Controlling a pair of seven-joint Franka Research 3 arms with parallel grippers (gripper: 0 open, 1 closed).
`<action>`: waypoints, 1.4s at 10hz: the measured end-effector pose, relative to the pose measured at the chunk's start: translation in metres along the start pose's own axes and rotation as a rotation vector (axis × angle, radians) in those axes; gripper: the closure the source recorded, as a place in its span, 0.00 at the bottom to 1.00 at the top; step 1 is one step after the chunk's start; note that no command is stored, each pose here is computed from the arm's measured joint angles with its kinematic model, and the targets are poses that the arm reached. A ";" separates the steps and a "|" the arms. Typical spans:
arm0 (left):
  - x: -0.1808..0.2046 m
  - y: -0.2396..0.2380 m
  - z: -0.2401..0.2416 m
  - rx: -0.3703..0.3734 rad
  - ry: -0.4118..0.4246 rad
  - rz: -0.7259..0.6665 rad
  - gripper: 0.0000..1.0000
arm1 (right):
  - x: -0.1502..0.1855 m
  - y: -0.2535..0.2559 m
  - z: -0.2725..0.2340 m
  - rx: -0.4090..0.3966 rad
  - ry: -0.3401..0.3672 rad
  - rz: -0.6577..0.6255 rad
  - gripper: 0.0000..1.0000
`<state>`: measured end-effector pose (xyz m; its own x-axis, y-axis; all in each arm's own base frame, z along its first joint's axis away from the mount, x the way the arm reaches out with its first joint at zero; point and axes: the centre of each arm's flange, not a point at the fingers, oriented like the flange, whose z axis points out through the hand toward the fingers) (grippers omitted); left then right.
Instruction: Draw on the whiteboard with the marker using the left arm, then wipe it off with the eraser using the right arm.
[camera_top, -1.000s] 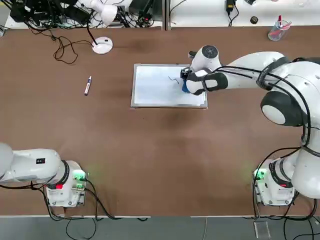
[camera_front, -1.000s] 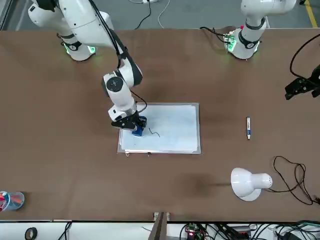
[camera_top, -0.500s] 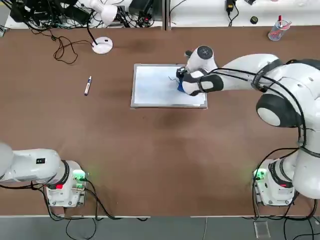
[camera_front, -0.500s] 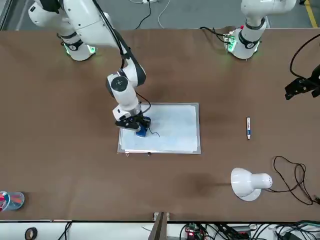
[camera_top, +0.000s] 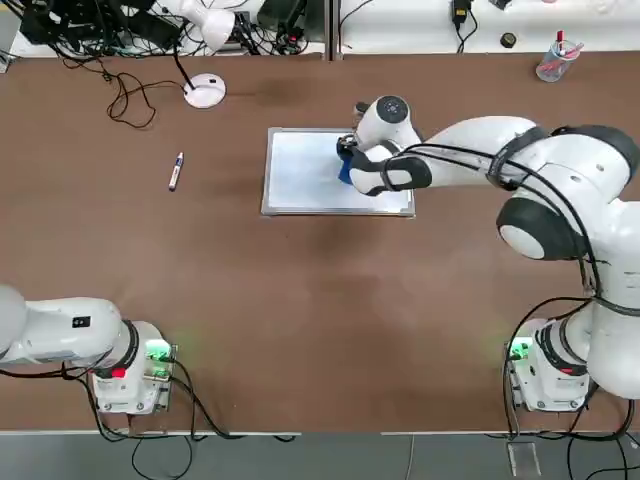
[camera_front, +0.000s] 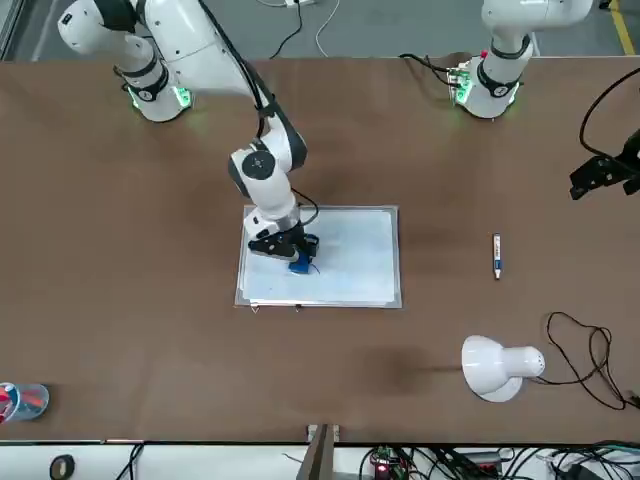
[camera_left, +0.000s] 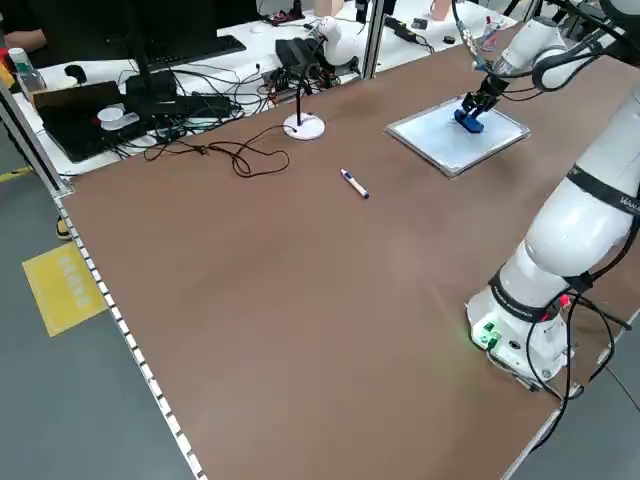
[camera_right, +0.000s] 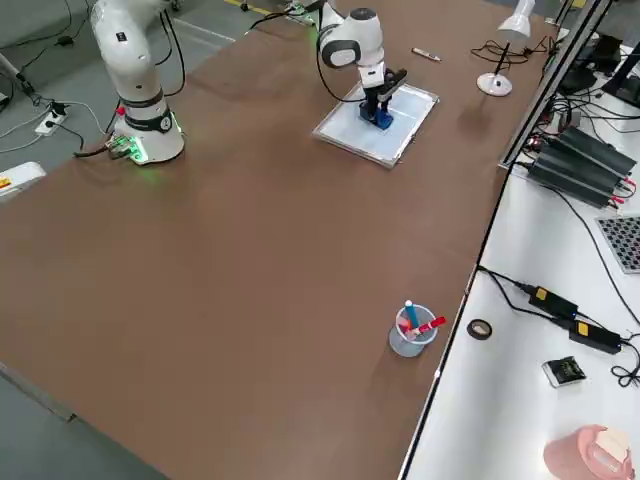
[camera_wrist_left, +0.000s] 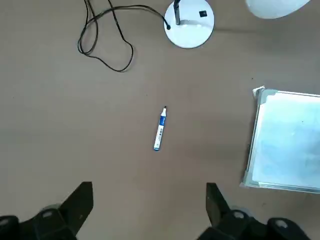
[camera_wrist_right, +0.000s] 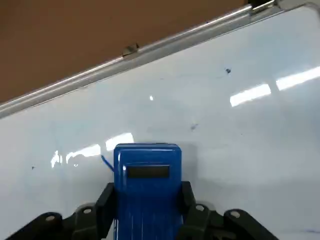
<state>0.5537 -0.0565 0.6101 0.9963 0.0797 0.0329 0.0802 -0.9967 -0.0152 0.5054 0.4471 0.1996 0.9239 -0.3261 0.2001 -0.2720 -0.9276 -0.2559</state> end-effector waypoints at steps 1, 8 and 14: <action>0.000 0.000 0.000 0.000 0.000 0.000 0.00 | -0.002 -0.005 0.002 0.004 0.003 0.003 0.44; 0.000 0.000 0.000 0.000 0.000 0.000 0.00 | -0.023 -0.045 0.010 0.046 0.021 0.045 0.44; 0.000 0.000 0.000 0.000 0.000 0.000 0.00 | -0.031 -0.057 0.011 0.053 0.024 0.053 0.44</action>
<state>0.5537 -0.0564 0.6101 0.9963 0.0799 0.0329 0.0805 -0.9966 -0.0152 0.4947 0.5120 0.1976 0.9019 -0.3789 0.2074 -0.3047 -0.8984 -0.3163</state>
